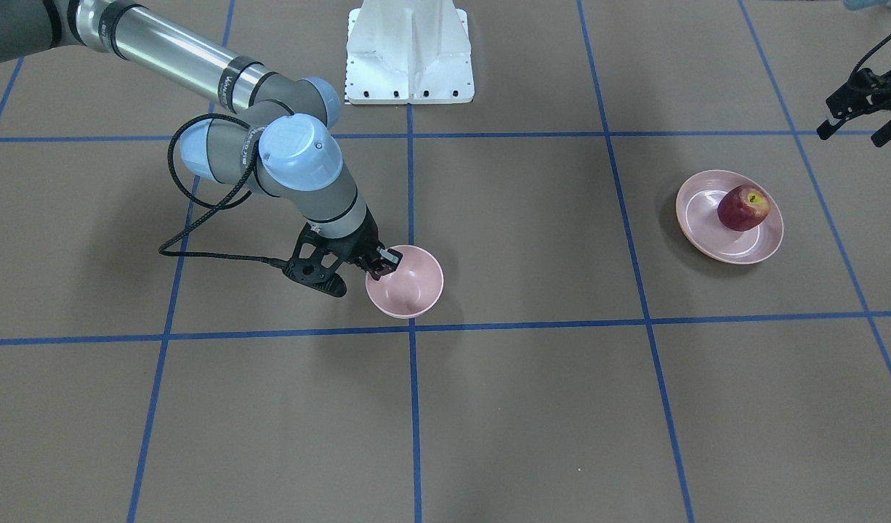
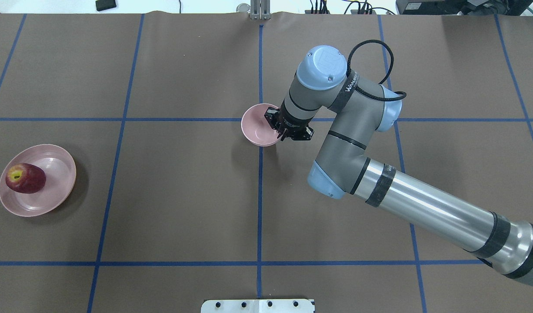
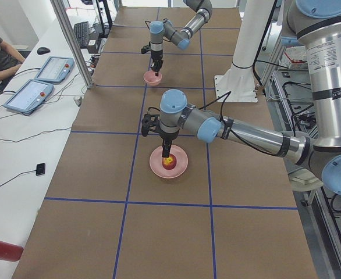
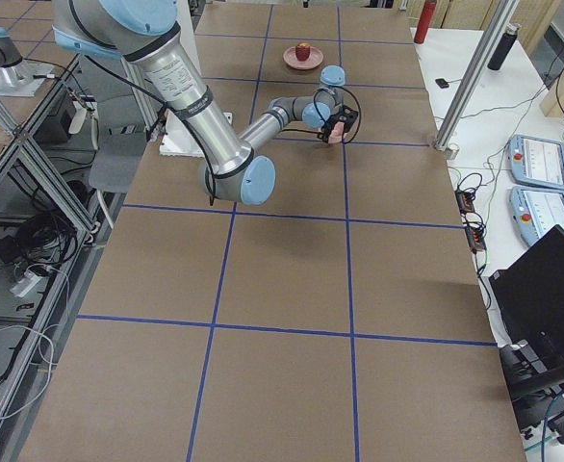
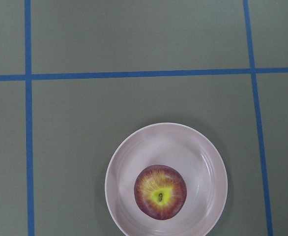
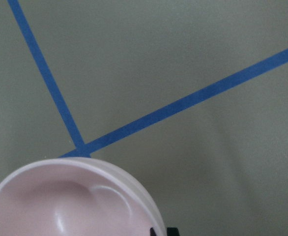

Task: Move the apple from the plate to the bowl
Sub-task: 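Carry the pink bowl with the right gripper to the table center, then release the pink bowl and raise the right gripper away from it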

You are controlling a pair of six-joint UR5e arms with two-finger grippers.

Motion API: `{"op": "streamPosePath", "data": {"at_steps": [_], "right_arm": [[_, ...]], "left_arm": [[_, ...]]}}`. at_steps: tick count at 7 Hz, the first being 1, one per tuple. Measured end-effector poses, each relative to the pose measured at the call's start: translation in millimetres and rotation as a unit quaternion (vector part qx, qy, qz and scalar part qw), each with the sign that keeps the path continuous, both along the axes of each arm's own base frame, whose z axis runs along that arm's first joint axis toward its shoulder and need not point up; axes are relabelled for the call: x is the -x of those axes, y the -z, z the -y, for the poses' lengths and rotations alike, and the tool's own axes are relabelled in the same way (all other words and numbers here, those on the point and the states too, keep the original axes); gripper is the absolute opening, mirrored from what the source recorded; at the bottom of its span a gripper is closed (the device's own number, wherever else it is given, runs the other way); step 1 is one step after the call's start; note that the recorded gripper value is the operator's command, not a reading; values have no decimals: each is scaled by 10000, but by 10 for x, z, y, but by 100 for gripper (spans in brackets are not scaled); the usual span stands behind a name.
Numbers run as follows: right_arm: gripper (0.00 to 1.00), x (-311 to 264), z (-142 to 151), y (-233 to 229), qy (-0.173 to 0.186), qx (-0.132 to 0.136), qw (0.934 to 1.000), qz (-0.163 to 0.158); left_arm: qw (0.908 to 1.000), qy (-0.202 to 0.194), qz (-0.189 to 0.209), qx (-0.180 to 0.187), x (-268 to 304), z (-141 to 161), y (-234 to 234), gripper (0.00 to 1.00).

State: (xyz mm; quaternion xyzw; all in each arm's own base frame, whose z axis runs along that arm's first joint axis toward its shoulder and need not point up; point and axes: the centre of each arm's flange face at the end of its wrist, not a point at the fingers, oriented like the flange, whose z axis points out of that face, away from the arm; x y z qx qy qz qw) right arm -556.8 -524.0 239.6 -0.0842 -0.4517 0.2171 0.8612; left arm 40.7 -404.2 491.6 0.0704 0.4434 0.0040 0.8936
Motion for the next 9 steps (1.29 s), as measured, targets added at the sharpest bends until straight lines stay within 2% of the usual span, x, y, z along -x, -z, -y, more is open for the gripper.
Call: {"op": "streamPosePath", "data": {"at_steps": [1,2,4,7,9], "right_arm": [[0,35,2,-22,-24,-18,10000,39],[5,48,6,-22,-28,-41,10000,64],[100,103,11,-18,-7,-52,10000,56],[100,116,-1,61,20,-118,9999,108],[100,-214,26,152,-21,-231,9991,365]], "left_arm": [[10000,1,1,1,2,1,-2,98],[10000,3,1,4,2,1,-4,98],[10000,2,1,3,2,1,-5,98],[10000,1,17,38,-4,5,-34,98],[9999,-52,68,143,-161,53,-32,98]]}}
